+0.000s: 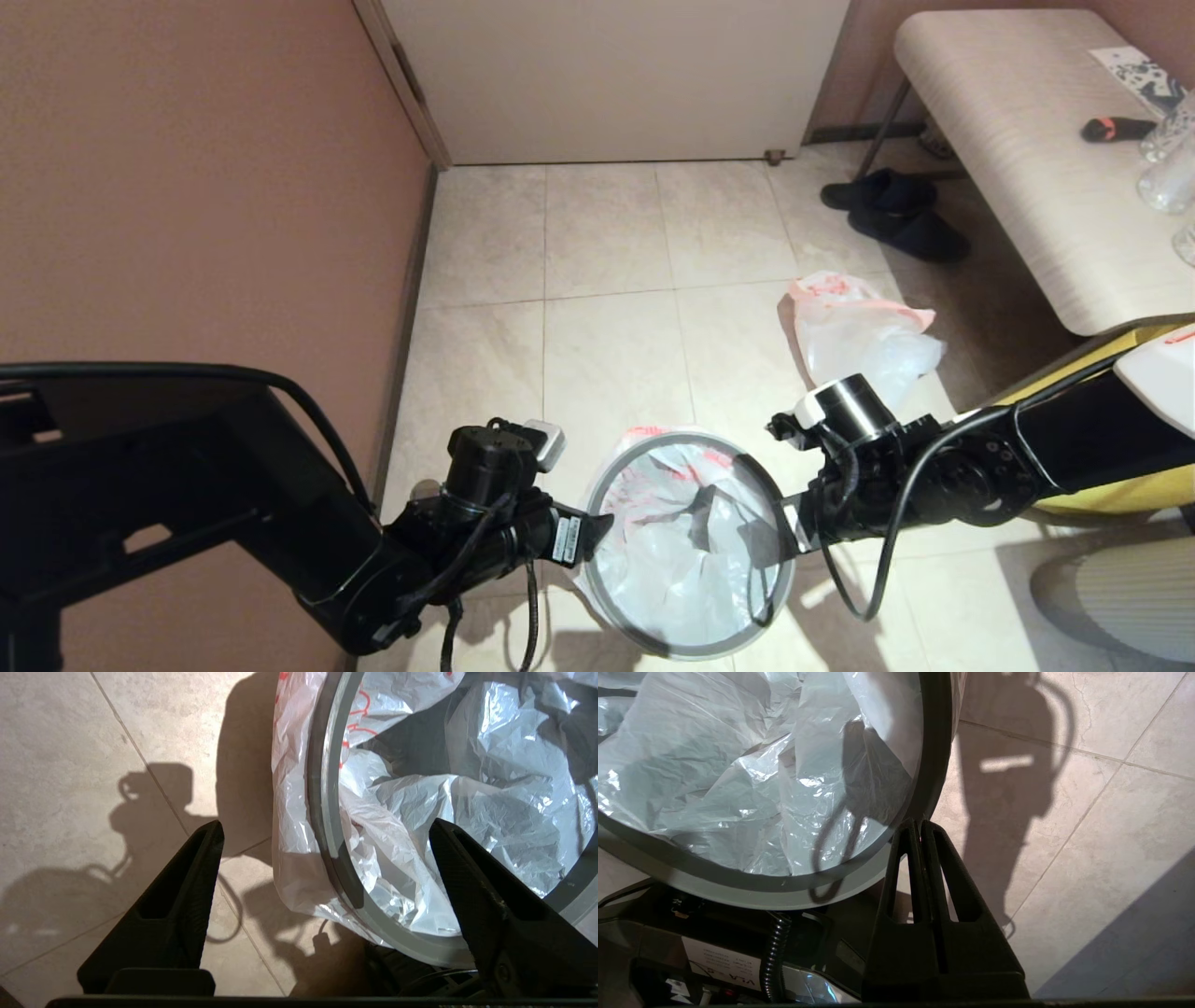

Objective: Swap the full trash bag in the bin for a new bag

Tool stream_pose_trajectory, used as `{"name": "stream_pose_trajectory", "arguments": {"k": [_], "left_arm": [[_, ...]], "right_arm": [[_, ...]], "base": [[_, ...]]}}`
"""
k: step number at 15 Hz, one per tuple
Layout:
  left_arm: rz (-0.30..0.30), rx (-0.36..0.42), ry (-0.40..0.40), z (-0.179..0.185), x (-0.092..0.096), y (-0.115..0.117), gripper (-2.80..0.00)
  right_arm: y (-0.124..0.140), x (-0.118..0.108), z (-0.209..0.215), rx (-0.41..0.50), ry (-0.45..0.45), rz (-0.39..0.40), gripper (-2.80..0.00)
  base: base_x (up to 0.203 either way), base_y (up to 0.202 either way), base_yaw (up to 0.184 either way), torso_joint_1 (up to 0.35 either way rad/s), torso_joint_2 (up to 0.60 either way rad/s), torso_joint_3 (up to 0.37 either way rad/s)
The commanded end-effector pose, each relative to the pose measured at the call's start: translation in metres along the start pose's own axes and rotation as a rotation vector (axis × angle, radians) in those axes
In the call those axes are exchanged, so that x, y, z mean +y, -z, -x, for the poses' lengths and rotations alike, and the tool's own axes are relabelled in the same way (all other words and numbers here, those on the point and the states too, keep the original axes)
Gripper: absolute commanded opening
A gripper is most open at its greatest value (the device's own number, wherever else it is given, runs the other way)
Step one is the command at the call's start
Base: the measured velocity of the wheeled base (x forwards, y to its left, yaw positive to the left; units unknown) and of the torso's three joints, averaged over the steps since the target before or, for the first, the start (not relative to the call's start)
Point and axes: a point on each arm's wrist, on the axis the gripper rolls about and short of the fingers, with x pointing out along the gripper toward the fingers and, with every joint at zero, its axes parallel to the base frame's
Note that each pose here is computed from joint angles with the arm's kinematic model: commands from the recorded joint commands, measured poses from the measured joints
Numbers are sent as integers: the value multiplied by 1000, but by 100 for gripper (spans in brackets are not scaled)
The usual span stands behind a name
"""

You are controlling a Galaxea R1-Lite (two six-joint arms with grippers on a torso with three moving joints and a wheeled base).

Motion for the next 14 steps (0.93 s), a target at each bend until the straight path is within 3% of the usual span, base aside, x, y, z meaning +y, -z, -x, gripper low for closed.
{"name": "stream_pose_trajectory", "arguments": {"k": [1,6,7,8,12,14], "left_arm": [[1,0,-2,2,0,1,0],[9,-41,-20,19,5,-8,0],[-6,-32,-24,21,5,-6,-214],[-46,-20,-35,21,6,-3,-280],[-48,-72,-62,17,7,-15,-280],[-24,-120,-143,16,21,-29,-280]], "right_arm": [[0,-1,17,-30,-4,-3,-280],[3,-5,45,-78,-10,-9,-280],[4,-6,50,-87,-10,-11,-280],[8,-8,55,-90,-9,-13,-280],[16,-12,72,-112,-6,-19,-280],[24,-20,80,-116,23,-46,-280]], "base": [[0,0,0,0,0,0],[0,0,0,0,0,0],[0,0,0,0,0,0],[0,0,0,0,0,0],[0,0,0,0,0,0],[0,0,0,0,0,0]]}}
